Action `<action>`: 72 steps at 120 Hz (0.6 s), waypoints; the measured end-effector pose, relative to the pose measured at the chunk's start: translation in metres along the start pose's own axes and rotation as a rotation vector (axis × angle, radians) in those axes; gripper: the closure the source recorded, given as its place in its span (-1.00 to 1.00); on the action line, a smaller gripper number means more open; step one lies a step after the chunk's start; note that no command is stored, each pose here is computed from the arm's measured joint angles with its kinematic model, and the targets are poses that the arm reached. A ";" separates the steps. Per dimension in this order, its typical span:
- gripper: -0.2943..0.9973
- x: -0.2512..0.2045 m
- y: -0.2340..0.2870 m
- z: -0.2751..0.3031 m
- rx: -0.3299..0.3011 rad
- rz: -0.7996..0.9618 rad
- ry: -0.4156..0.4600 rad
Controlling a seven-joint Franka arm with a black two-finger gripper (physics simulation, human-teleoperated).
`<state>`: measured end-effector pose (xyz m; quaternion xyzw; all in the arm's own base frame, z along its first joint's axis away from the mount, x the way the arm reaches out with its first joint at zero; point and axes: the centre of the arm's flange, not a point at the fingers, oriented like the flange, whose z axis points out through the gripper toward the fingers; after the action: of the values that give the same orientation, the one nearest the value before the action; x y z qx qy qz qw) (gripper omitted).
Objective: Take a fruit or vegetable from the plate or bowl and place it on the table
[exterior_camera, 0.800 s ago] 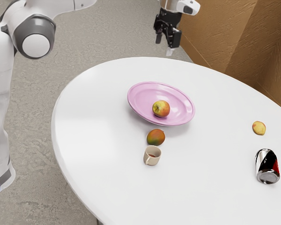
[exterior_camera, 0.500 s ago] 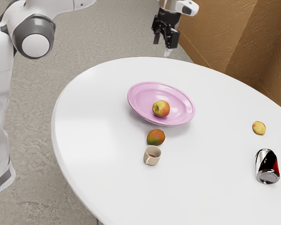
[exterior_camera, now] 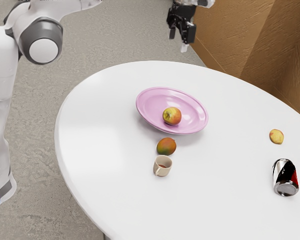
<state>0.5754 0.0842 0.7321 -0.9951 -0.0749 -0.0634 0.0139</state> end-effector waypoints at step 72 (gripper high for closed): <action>-0.54 0.027 0.038 0.119 0.007 0.058 -0.167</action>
<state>0.6226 0.0556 0.6169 -0.9986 -0.0470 0.0203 0.0127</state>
